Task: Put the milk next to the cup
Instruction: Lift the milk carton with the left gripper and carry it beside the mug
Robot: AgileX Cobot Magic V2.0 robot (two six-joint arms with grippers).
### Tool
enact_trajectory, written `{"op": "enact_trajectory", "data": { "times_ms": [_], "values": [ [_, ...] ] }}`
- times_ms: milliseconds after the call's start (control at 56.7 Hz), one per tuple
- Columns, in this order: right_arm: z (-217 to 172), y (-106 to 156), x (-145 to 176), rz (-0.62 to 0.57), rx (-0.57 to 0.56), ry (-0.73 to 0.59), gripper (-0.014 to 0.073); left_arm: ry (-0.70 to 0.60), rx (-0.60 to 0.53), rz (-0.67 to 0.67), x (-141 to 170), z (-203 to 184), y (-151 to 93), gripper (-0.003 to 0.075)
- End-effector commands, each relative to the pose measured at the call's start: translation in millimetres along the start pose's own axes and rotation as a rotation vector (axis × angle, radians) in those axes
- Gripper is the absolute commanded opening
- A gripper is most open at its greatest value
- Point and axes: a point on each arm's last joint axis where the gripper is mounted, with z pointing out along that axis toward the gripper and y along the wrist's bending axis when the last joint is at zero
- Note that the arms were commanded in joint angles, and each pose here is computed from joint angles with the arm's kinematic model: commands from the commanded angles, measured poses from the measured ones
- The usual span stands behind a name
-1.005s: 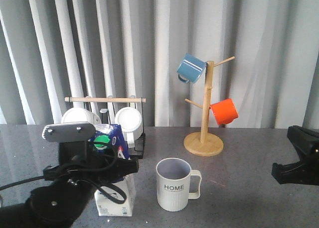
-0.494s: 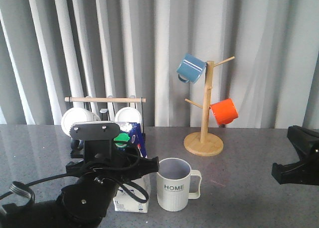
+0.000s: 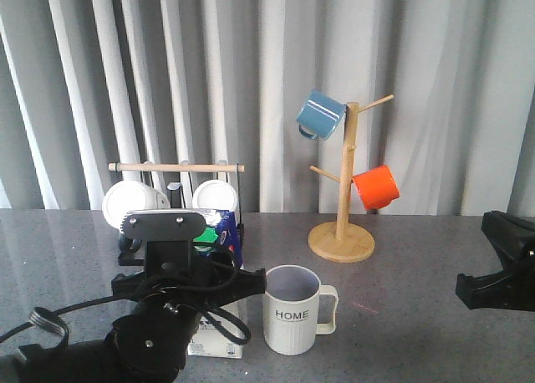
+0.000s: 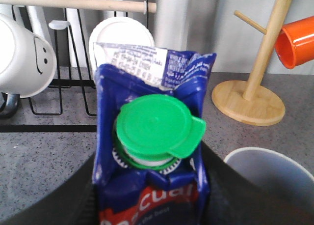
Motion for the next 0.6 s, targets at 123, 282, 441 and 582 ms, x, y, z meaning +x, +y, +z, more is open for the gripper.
{"op": "enact_trajectory", "data": {
  "times_ms": [123, 282, 441, 582],
  "values": [
    [-3.8, -2.6, -20.5, -0.016, 0.016, -0.12, -0.0008, -0.11, -0.009, -0.014, -29.3, -9.7, 0.5, 0.0203],
    [-3.8, -2.6, -20.5, -0.016, 0.016, -0.12, -0.0008, -0.096, 0.01, -0.016, -27.9, -6.7, -3.2, 0.0218],
    [-3.8, -2.6, -20.5, -0.016, 0.016, -0.12, -0.0008, -0.102, 0.022, -0.029, -31.9, -1.8, -8.7, 0.025],
    [-3.8, -2.6, -20.5, -0.016, 0.016, -0.12, -0.0008, -0.088, 0.042, -0.037, -31.6, 1.0, -12.7, 0.0259]
  ]
}}
